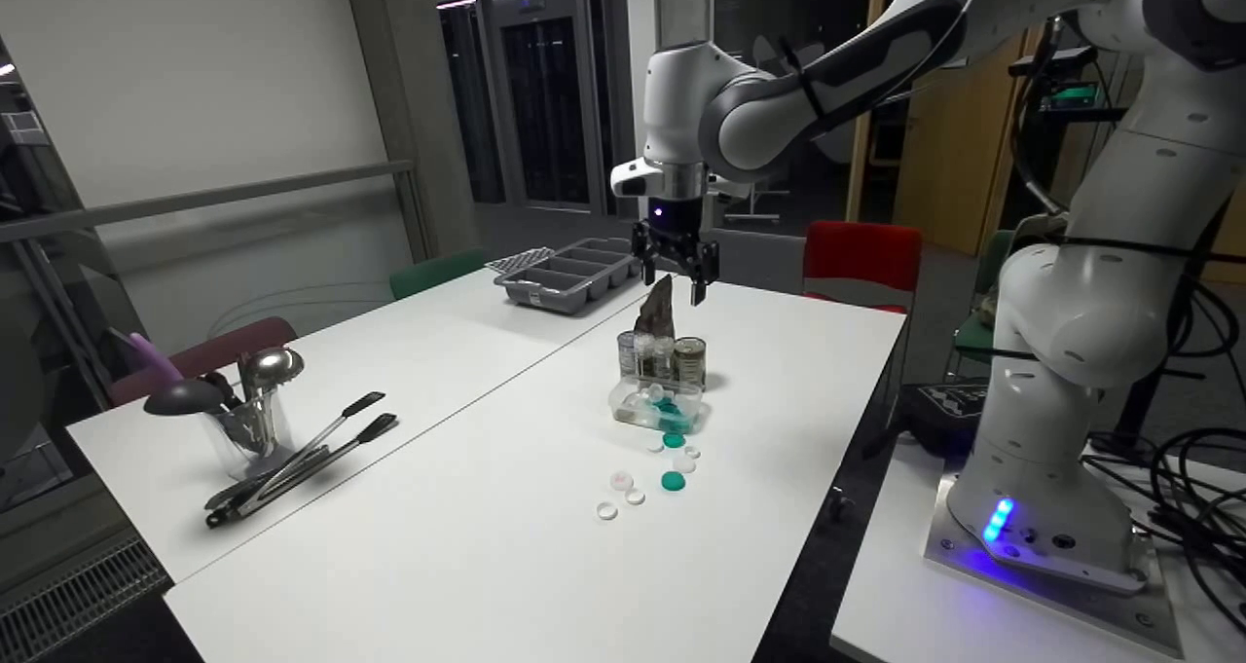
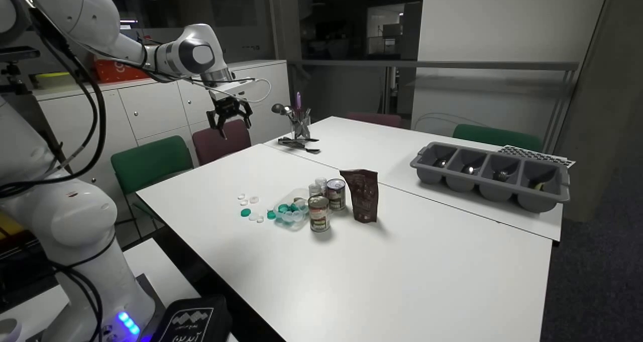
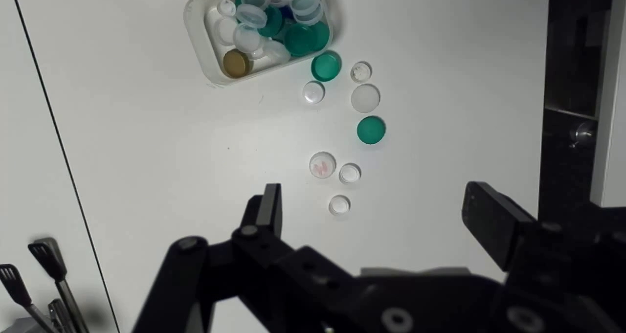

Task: Put one white cap in the transparent bowl

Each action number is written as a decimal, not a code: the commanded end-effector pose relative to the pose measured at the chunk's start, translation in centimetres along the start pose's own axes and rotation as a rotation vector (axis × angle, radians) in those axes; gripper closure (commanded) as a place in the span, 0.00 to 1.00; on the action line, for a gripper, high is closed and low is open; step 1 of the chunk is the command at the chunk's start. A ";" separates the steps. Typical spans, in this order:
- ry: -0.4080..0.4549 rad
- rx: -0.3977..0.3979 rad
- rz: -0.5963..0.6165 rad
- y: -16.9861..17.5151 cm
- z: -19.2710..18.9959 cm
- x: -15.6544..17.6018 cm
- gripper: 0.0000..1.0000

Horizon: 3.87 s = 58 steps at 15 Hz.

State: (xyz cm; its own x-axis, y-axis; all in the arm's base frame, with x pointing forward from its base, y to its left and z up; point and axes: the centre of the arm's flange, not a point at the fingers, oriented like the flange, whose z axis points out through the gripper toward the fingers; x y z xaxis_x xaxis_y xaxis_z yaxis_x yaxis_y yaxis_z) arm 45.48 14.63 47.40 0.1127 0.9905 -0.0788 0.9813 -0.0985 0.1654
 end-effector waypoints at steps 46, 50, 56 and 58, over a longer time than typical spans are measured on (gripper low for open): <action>0.399 0.364 -0.800 9.0 33.1 9.3 0.00; 0.415 0.379 -0.802 9.0 33.8 9.7 0.00; 0.436 0.383 -0.796 8.0 34.8 9.4 0.00; 0.440 0.382 -0.793 7.8 35.0 9.3 0.00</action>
State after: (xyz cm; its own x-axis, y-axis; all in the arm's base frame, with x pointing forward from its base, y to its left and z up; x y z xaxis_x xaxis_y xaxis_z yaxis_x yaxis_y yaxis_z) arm 59.69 20.46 13.39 -0.5935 0.7425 0.3106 0.7462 0.6522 -0.1332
